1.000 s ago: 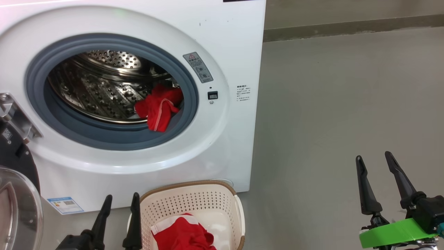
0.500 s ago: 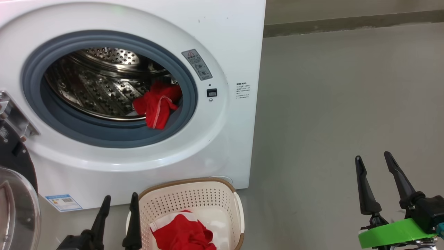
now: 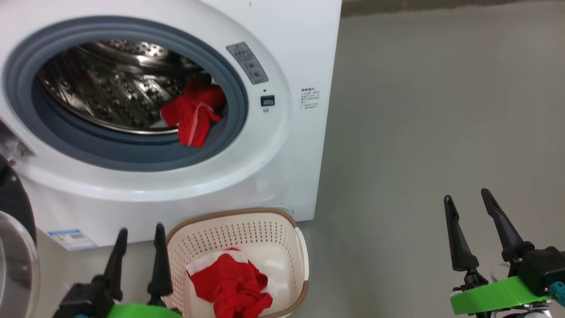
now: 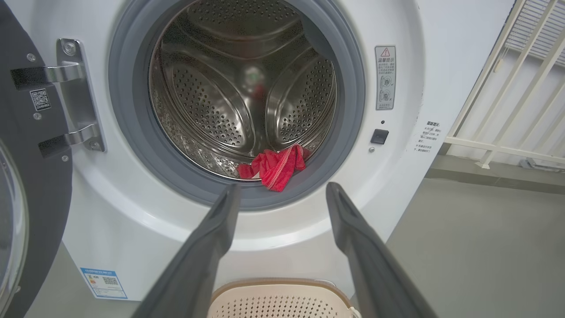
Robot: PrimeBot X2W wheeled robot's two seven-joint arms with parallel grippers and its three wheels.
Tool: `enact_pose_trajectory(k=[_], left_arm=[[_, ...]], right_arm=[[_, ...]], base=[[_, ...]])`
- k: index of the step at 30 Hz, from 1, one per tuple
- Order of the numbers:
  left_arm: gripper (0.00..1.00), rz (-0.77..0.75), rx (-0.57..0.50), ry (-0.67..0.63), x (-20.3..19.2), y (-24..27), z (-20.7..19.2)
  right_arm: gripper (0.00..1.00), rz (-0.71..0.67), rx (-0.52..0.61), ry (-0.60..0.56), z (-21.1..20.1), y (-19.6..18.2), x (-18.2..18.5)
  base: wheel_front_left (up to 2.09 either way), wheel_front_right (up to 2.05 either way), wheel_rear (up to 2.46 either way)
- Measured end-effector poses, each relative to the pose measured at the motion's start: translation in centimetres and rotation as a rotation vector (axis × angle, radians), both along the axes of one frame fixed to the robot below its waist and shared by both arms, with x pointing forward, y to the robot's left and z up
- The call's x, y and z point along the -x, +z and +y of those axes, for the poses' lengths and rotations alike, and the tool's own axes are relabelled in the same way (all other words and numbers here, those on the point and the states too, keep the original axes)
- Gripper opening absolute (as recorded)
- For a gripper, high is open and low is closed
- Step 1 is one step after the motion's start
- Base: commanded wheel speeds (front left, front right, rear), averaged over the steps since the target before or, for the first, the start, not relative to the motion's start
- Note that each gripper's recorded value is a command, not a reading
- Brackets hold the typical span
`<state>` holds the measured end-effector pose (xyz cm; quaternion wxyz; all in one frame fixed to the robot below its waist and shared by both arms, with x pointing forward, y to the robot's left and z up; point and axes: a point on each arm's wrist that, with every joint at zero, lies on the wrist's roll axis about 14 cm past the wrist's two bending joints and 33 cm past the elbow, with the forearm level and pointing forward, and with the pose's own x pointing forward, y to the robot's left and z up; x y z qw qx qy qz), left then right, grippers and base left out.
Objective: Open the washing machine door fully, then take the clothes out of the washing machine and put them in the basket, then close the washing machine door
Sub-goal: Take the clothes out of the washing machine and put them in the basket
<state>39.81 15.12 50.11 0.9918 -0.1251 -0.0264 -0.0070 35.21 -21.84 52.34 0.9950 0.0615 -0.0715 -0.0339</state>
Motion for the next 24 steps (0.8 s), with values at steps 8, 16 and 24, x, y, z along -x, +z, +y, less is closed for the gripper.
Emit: enact_pose_trajectory(k=[8, 16, 24], left_arm=[[1.0, -0.032, 0.024, 0.011, -3.4, 0.7, 0.1], [1.0, -0.056, 0.052, -0.001, -8.5, 1.0, -0.1], [1.0, -0.045, 0.1, 0.005, -14.2, 0.0, 0.5]], right_arm=[[1.0, 0.023, 0.006, 0.022, 0.6, -0.8, -2.3], [1.0, 0.06, 0.012, 0.054, 1.6, -2.4, -4.8], [1.0, 0.102, 0.012, 0.073, 2.1, -4.5, -7.3]], base=[[0.0, 0.0, 0.0], [0.0, 0.0, 0.0], [0.0, 0.0, 0.0]])
